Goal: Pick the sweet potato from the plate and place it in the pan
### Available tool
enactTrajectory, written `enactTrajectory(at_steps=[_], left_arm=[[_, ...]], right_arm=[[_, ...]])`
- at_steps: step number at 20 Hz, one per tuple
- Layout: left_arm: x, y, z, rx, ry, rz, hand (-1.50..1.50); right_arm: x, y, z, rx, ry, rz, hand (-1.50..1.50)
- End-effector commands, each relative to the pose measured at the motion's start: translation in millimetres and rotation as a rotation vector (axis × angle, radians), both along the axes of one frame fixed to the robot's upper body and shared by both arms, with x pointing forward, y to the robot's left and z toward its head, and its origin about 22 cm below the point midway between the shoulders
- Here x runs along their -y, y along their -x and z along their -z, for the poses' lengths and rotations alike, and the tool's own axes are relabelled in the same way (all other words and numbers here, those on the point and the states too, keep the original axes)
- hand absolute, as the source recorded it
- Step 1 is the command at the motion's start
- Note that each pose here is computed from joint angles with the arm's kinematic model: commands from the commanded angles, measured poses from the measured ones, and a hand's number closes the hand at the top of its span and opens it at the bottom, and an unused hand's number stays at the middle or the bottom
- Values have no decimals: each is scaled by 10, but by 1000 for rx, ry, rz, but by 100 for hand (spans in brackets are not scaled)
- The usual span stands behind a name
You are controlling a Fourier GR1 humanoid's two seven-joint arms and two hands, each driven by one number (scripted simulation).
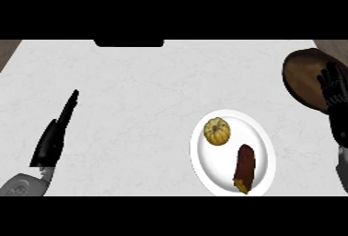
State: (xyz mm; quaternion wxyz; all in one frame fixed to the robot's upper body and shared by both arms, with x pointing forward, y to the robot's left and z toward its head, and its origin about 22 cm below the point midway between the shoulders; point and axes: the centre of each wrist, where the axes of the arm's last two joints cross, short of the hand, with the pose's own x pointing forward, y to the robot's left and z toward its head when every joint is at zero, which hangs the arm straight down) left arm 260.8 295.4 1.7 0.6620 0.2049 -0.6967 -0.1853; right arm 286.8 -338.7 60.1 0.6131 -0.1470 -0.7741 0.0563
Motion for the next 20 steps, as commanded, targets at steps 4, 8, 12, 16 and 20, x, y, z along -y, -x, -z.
enactTrajectory(at_steps=[4, 8, 12, 16, 20], left_arm=[[610, -22, 1, -138, 373, 130, 0], [878, 59, 133, -254, 558, 179, 0], [724, -116, -146, -295, 637, 189, 0], [834, 196, -24, -319, 650, 174, 0], [752, 32, -70, -306, 635, 178, 0]], right_arm=[[-691, -142, -95, -74, 199, -220, 150], [-323, -217, -331, 9, 724, -92, 150], [-976, -13, 7, 151, 518, -105, -150], [-1136, 209, -26, 57, 664, -237, -150], [-1051, 98, -122, -251, 1037, -296, -150]])
